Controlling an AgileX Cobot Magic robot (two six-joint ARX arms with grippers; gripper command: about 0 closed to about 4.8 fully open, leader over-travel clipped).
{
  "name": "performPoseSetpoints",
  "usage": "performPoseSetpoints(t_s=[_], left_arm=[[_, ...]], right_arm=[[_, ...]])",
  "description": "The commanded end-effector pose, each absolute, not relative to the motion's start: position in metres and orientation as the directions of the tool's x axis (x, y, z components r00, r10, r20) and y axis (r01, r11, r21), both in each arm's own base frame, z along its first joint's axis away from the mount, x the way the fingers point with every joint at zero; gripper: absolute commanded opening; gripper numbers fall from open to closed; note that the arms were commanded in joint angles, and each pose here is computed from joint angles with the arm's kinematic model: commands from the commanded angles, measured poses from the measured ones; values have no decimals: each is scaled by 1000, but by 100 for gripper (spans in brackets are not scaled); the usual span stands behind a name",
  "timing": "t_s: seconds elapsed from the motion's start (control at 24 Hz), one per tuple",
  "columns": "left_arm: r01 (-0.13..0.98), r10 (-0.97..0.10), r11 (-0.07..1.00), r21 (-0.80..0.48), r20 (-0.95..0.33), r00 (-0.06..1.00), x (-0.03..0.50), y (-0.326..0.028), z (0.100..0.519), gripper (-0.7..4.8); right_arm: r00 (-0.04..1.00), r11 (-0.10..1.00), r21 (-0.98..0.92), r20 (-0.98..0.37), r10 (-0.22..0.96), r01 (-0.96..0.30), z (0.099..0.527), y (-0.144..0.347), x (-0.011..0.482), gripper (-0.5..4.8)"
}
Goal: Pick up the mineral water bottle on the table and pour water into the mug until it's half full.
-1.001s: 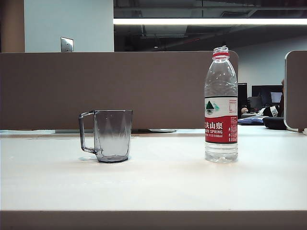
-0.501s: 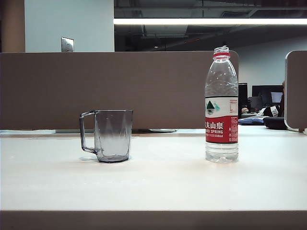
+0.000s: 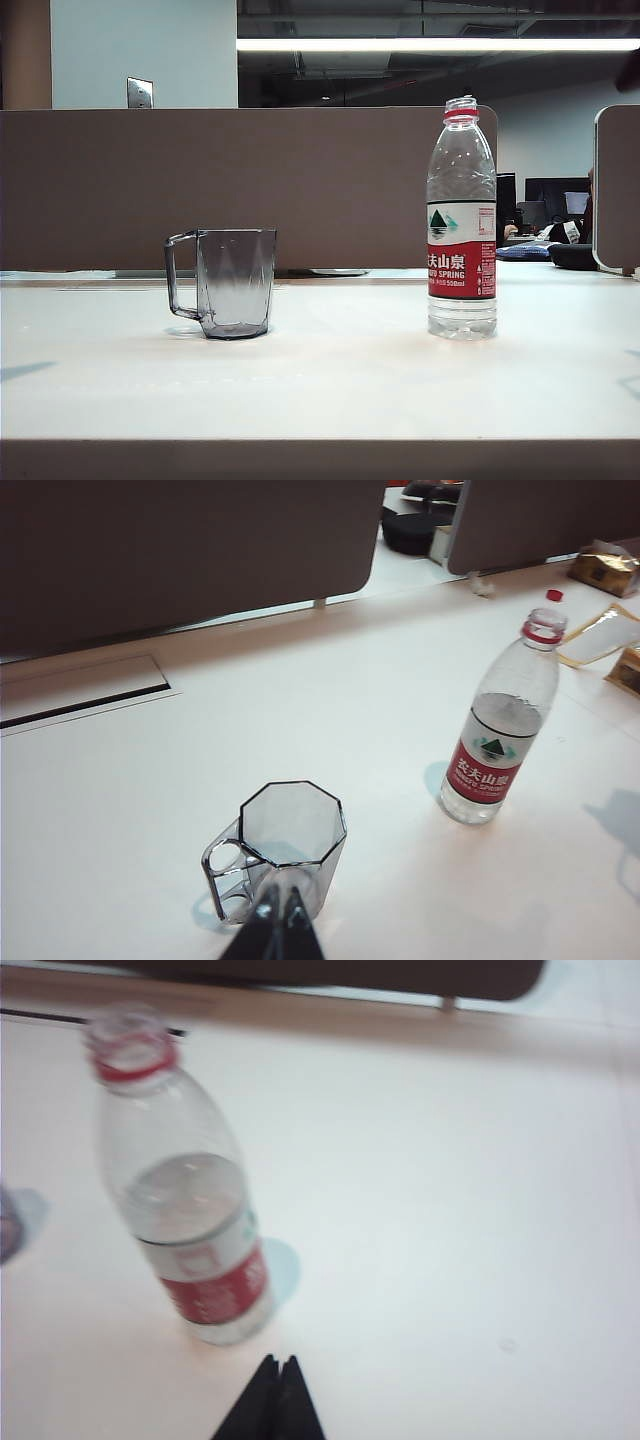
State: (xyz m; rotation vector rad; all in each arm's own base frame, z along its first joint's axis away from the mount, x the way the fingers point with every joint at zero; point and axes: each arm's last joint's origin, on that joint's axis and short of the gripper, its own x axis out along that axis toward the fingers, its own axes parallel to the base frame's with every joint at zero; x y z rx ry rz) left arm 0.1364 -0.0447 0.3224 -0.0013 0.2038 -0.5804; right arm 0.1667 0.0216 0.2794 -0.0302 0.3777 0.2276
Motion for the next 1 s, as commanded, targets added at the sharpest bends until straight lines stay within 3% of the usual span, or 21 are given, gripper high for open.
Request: performPoseSetpoints(t_s=[0.04, 0.21, 0.25, 0.33, 0.38, 0.42, 0.46, 1.0], left_arm=[[549, -548, 834, -49, -174, 818, 136, -45, 326, -5], [562, -561, 826, -50, -173, 809, 135, -46, 326, -5], [562, -561, 826, -50, -173, 809, 135, -46, 326, -5], [561, -561, 826, -53, -172, 810, 135, -46, 326, -5], [561, -561, 826, -55, -176, 809, 135, -46, 326, -5], [561, -561, 826, -55, -178, 808, 135, -46, 326, -5], [561, -561, 826, -56, -179, 808, 135, -46, 326, -5], [562, -560, 826, -42, -181, 809, 135, -46, 325, -5]], right_arm=[[885, 977, 5, -423, 196, -214, 267, 24, 175, -1], [840, 956, 12, -475, 264, -294, 258, 40, 183, 2], [821, 943, -7, -494, 286, -333, 253, 46, 186, 42], [799, 927, -32, -519, 305, -375, 248, 53, 189, 206], [791, 925, -33, -531, 304, -378, 246, 55, 191, 373], [791, 926, -34, -533, 301, -376, 245, 55, 191, 438], [791, 926, -34, -533, 302, -376, 245, 56, 192, 472], [815, 910, -5, -446, 370, -415, 236, 66, 222, 479]])
